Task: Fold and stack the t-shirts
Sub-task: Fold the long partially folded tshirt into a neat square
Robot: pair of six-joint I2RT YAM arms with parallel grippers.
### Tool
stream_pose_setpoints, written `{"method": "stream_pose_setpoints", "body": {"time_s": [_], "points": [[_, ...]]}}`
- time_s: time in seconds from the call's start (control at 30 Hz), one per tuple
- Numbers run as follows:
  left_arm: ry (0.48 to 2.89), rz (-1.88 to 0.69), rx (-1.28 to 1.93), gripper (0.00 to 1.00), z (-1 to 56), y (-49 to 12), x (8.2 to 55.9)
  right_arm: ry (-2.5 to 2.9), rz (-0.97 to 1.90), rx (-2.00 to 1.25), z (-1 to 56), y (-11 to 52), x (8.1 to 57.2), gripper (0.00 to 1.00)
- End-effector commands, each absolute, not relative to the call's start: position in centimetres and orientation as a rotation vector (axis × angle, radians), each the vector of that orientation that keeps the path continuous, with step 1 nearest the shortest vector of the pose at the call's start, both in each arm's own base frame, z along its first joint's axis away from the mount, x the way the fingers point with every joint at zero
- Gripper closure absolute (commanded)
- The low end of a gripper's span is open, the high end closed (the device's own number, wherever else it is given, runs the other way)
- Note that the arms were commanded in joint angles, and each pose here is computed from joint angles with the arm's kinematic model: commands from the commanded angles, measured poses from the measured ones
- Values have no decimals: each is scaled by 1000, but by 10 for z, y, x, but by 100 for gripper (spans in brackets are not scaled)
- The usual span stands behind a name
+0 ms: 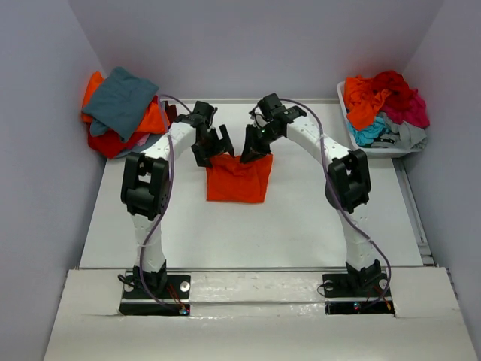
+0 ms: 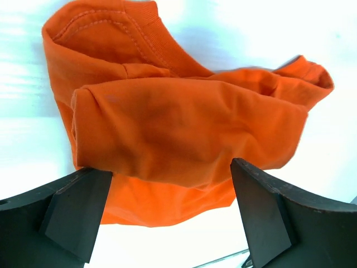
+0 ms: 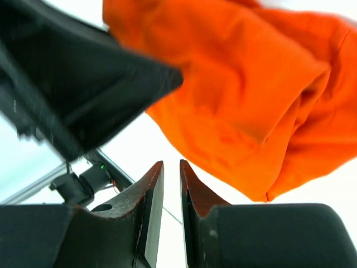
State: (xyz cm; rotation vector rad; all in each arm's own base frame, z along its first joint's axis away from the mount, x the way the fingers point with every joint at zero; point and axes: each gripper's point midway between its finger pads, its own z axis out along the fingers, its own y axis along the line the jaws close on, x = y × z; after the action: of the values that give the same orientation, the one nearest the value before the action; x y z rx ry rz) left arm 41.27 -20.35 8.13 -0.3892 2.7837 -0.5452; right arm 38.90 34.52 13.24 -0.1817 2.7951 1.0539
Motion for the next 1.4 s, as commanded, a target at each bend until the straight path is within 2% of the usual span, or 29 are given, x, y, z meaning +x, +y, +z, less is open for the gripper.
{"method": "stream_pose_setpoints", "body": {"time_s": [0.0, 0.33, 0.8, 1.2, 1.37], "points": [[2741, -569, -377, 1, 103, -206, 422, 2758, 1082, -230, 155, 337, 374, 76], [2721, -567, -391, 1, 109, -201, 424, 2828, 1138, -193, 115, 339, 363, 76], [2719, -592, -418, 1, 98, -211, 459, 2843, 1135, -189, 98, 344, 372, 76], [2724, -571, -444, 1, 91, -204, 459, 2815, 1036, -180, 90, 350, 404, 76], [2726, -574, -444, 1, 89, -203, 453, 2803, 995, -80, 80, 338, 428, 76]]}}
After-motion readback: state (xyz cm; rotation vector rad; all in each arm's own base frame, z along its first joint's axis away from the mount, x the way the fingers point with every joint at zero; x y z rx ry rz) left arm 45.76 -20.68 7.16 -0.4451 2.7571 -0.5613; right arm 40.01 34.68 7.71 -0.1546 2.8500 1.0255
